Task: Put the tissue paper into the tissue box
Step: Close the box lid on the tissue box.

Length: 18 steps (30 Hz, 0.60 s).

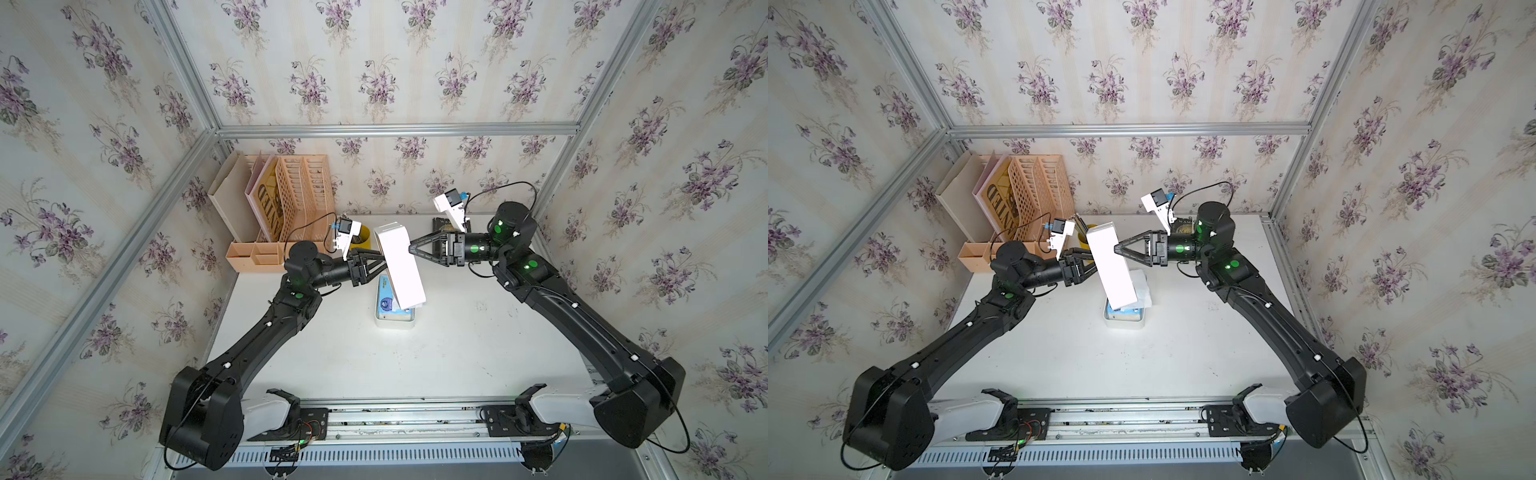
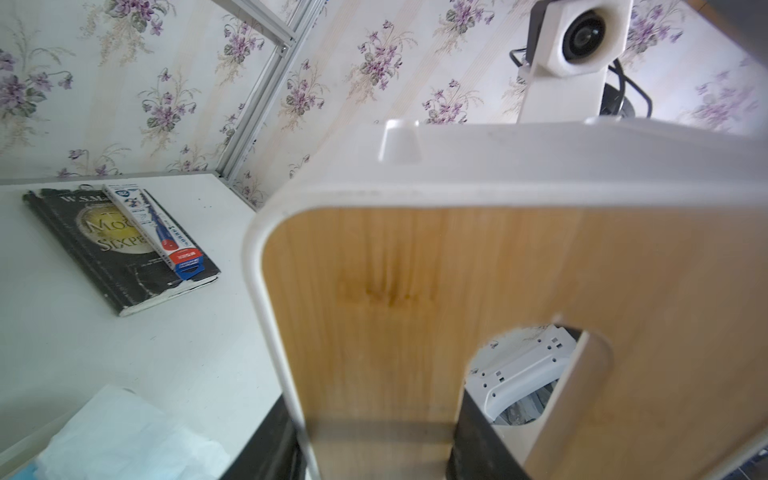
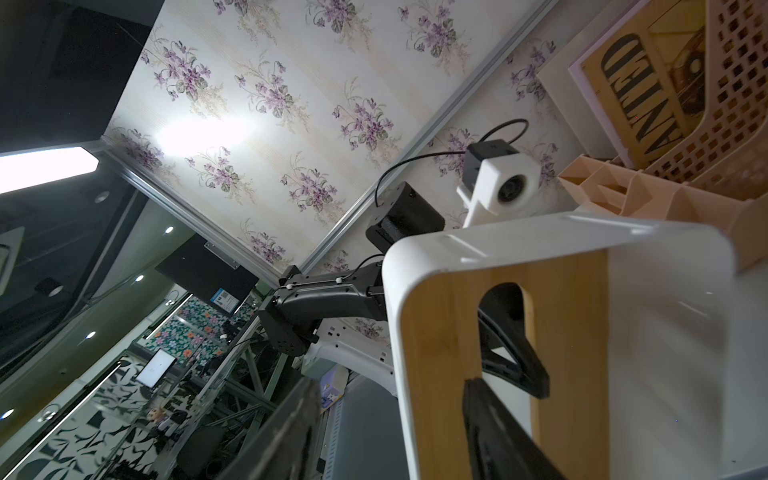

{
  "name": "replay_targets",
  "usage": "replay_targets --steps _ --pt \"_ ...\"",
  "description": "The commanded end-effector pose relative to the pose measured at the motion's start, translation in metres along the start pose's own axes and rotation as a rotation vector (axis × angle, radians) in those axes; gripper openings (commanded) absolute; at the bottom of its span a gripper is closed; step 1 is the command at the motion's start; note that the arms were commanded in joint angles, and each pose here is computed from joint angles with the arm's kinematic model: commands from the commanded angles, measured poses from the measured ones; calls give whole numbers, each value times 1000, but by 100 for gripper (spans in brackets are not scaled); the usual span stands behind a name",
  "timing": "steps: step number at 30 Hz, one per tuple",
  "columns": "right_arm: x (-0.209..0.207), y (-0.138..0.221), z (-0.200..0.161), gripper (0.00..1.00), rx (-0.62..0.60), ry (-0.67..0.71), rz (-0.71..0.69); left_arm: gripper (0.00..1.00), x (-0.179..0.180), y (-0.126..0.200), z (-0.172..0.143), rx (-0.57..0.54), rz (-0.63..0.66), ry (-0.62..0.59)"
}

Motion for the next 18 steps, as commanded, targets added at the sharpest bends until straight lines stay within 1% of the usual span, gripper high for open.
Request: replay_targets --steps 1,4,9,12,18 --pt "-14 14 2 70 -55 18 -89 33 20 7 -28 195 167 49" --pt "-33 25 3 72 -101 39 -213 32 32 13 -32 297 288 104" --pt "-80 46 6 72 -187 54 -537 32 44 17 -40 413 422 155" --pt "-104 58 6 72 -216 55 -681 32 51 18 -49 490 501 192" --pt "-140 79 -4 70 -238 59 -872 34 68 12 -78 660 635 259"
Point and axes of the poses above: each gripper's point midway between its finger pads, its own y axis back along the fingers, its own x axis along the line the jaws close on, z = x × y, the point moved 3 cm from there along y, back along the fingers, and after that the axes turned 14 degrees about -y, right-handed, at the moved point
